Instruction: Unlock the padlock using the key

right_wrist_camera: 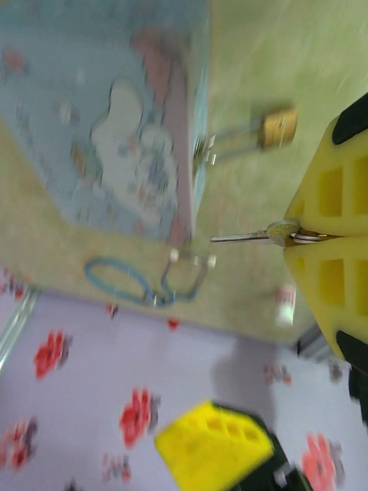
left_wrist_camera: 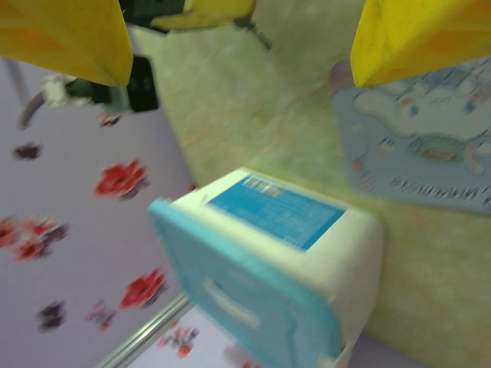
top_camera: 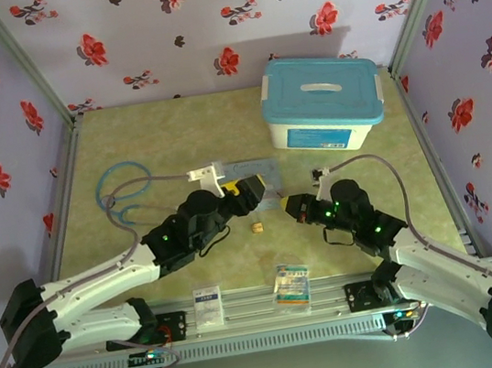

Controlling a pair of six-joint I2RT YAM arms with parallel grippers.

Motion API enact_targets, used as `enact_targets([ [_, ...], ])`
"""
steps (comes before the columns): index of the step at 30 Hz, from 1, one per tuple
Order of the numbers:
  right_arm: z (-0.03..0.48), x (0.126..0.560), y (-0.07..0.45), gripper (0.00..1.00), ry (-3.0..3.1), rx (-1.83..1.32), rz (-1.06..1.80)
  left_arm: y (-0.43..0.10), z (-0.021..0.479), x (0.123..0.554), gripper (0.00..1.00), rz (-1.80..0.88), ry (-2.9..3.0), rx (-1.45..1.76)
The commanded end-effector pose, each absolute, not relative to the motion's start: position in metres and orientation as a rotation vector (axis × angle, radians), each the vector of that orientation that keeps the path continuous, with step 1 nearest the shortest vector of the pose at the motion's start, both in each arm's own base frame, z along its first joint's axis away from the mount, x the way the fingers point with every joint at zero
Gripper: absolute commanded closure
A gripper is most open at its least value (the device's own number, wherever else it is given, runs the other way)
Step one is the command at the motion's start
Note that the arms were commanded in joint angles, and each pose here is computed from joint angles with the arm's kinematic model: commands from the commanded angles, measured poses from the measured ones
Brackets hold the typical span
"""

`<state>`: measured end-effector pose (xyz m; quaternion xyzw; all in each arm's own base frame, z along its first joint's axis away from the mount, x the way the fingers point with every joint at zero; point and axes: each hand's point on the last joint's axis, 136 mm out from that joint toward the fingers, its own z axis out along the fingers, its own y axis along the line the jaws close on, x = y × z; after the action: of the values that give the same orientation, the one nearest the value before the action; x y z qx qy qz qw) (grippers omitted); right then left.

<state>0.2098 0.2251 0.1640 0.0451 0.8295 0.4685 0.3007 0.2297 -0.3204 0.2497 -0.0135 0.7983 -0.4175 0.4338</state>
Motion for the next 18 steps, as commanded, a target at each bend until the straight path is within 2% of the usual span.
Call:
enact_targets([
  [1,0.138,0.212,0.202,1.0,2.323,0.132,1.003,-0.308,0.18,0.218,0.28,-0.829,2.232,0.064],
  [4,0.135,0.212,0.201,1.0,2.329,0.131,0.989,-0.311,0.146,0.214,0.35,-0.84,2.283,0.044],
  [10,0.125,0.209,0.199,1.0,2.355,0.128,0.972,-0.325,0.107,0.217,0.32,-0.764,2.361,0.083],
  [14,0.123,0.208,0.199,1.0,2.35,0.133,0.981,-0.332,0.084,0.219,0.36,-0.741,2.384,0.078],
  [18,0.121,0.207,0.198,1.0,2.334,0.159,0.999,-0.325,0.071,0.224,0.37,-0.534,2.355,0.131],
])
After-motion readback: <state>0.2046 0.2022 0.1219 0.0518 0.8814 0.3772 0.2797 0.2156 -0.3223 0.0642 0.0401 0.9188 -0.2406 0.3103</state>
